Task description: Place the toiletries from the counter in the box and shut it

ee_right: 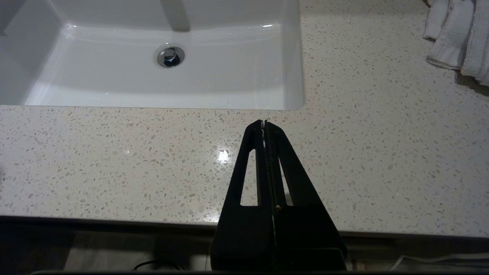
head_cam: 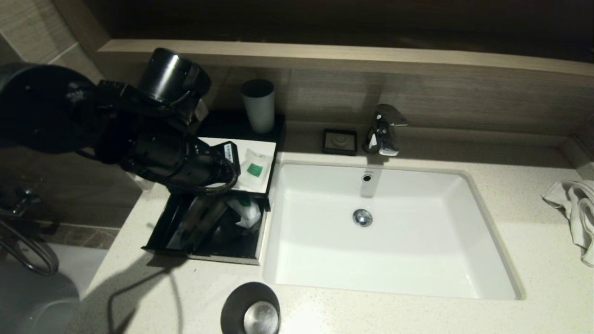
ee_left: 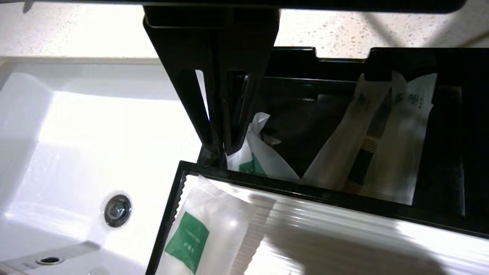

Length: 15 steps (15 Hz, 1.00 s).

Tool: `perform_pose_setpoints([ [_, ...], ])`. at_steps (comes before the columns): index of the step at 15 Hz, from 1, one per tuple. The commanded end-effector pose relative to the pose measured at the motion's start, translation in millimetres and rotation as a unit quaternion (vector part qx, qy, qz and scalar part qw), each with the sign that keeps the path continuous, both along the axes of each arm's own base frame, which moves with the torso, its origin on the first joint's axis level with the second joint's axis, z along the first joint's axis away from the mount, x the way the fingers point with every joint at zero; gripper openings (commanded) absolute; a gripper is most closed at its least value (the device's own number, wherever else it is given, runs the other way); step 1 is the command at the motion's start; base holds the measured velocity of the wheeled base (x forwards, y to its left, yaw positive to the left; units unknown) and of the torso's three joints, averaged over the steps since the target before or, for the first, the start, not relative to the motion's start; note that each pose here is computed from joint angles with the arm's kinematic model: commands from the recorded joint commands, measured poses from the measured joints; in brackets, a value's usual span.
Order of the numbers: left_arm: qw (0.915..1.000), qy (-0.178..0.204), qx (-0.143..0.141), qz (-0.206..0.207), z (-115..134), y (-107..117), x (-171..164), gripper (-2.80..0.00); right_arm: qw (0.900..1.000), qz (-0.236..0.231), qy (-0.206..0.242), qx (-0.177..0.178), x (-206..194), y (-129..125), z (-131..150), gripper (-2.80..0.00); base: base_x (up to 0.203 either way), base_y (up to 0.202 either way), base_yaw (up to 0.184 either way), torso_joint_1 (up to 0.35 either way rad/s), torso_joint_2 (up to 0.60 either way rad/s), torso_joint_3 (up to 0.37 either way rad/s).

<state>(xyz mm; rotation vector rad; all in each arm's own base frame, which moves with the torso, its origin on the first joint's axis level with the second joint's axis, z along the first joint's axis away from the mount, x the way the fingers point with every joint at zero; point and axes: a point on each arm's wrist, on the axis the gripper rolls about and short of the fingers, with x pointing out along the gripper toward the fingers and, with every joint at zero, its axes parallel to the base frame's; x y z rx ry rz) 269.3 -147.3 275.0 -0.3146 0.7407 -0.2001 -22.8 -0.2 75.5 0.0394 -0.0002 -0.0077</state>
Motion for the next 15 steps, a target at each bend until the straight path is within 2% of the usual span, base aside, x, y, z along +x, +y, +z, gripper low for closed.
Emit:
perform_pose_setpoints([
  [1,1.0000,0.002,0.002,0.000,-1,-1,2,-2.80,1.000,0.000,0.001,0.000,0,0,0,-2.80,0.000,0.000,0.000,0.000,0.00,0.000],
  [6,0.9999,-0.011,0.005,-0.006,-7,-7,12,-2.80,1.000,0.000,0.001,0.000,0,0,0,-2.80,0.000,0.000,0.000,0.000,0.00,0.000],
  [9,0.9997,-0.020,0.014,0.005,-9,-9,16,-2.80,1.000,0.000,0.001,0.000,0,0,0,-2.80,0.000,0.000,0.000,0.000,0.00,0.000],
  [15,0.9995,-0.029,0.013,0.003,-3,-6,12,-2.80,1.000,0.000,0.001,0.000,0,0,0,-2.80,0.000,0.000,0.000,0.000,0.00,0.000],
])
